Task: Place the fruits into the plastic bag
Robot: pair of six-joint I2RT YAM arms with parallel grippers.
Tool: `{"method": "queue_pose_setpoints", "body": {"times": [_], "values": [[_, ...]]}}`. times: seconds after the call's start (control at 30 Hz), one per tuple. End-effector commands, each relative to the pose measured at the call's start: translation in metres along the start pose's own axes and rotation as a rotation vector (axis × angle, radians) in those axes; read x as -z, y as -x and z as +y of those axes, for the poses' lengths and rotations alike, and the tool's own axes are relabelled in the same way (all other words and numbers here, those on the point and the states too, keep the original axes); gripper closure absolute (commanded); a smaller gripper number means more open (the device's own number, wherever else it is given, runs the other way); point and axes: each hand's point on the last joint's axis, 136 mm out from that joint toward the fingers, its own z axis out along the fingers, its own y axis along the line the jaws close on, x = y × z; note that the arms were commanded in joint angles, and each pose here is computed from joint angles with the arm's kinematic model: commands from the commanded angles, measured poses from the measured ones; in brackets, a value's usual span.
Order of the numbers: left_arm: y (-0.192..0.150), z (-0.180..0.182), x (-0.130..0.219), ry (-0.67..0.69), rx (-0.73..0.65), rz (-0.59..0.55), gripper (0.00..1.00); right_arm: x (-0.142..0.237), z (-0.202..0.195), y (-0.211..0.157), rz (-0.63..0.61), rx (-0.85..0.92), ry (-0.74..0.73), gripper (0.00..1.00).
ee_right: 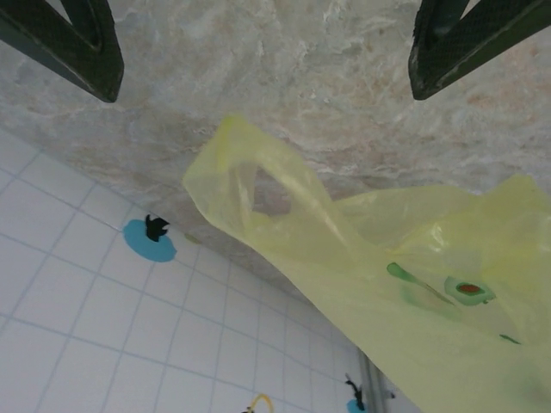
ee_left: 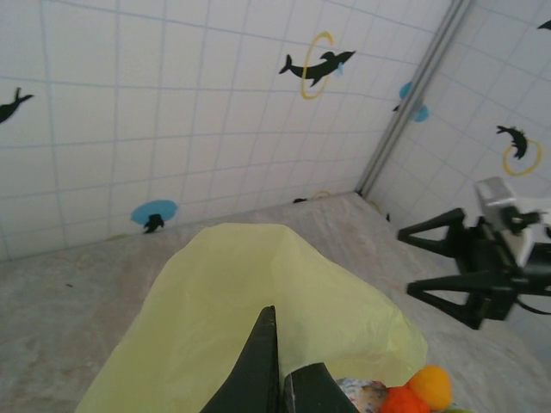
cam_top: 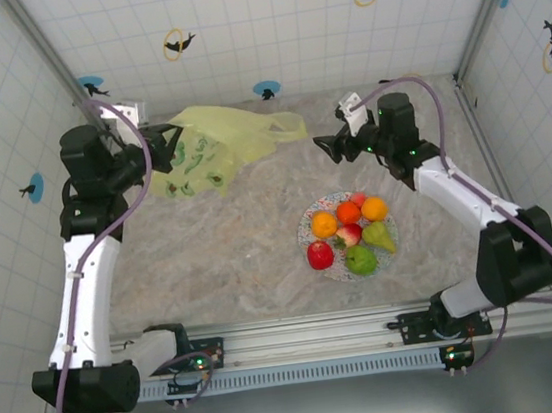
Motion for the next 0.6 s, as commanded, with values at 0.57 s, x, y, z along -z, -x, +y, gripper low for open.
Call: {"method": "queue_pose_setpoints", "body": {"times": [0.57], "values": [[0.015, -0.038, 0.006, -0.182, 0.066, 0.016, 1.00, -0.020, 0.022, 0.043, -0.238, 0.217, 0.214, 0.21]]}}
